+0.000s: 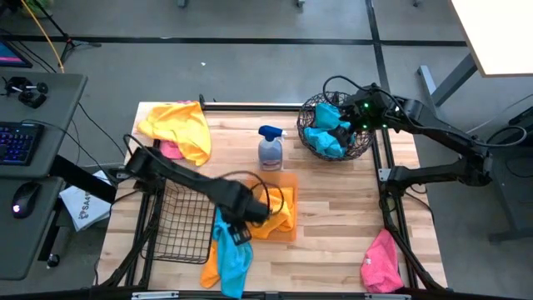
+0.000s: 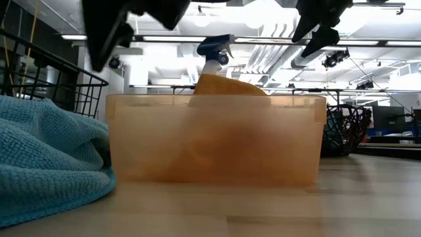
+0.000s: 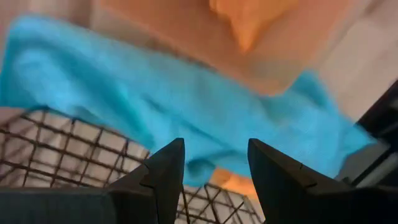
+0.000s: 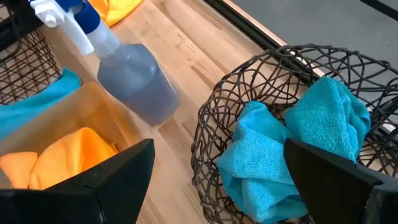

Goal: Sort microfiber towel by color & place in baskets
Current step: Put the blue towel into the brown woven basket

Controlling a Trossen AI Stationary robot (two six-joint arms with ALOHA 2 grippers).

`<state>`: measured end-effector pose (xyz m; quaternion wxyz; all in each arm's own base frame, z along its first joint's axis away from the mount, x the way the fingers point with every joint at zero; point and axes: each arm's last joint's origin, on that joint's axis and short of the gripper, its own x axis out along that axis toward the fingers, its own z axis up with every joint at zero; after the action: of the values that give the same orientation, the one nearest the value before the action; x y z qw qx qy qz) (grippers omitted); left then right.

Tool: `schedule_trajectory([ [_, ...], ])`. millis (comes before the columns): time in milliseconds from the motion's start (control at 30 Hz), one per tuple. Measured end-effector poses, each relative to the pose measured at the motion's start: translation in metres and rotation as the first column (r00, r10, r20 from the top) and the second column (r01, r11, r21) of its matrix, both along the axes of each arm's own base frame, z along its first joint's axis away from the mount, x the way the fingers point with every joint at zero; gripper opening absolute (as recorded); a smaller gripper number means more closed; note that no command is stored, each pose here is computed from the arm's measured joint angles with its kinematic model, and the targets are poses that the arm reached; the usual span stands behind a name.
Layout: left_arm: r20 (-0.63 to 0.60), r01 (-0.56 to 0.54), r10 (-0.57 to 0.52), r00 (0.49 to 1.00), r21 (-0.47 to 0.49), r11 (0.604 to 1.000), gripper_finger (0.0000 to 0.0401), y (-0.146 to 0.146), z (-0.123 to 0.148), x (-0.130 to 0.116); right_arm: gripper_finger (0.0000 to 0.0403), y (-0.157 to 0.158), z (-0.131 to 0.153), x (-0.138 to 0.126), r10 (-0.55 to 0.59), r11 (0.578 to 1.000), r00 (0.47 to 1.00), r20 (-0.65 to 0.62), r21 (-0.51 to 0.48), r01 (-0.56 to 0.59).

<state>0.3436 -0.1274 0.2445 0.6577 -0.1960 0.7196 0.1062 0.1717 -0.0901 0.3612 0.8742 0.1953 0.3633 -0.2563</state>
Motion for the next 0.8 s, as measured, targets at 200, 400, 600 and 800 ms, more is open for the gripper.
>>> schedule_trajectory([
  [200, -0.048, 0.06, -0.059, 0.997, 0.021, 0.998, 0.0163, -0.021, -0.026, 0.004, 0.0353, 0.0, 0.0, 0.0, 0.0, 1.0, 1.0, 0.001, -0.001, 0.0],
  [400, -0.106, 0.096, -0.09, 0.99, 0.048, 0.994, 0.0163, -0.022, -0.051, 0.011, 0.0353, 0.0, 0.0, 0.0, -0.002, 1.0, 1.0, 0.002, 0.001, 0.002],
  [600, -0.151, 0.156, -0.146, 0.978, 0.054, 0.986, 0.0163, -0.019, -0.062, 0.013, 0.0353, 0.0, 0.0, 0.0, -0.006, 1.0, 1.0, 0.003, 0.004, 0.006],
  [800, -0.177, 0.25, -0.229, 0.957, 0.102, 0.963, 0.0133, -0.015, -0.061, 0.01, 0.0353, 0.0, 0.0, 0.0, -0.017, 1.0, 1.0, 0.0, -0.003, 0.017],
])
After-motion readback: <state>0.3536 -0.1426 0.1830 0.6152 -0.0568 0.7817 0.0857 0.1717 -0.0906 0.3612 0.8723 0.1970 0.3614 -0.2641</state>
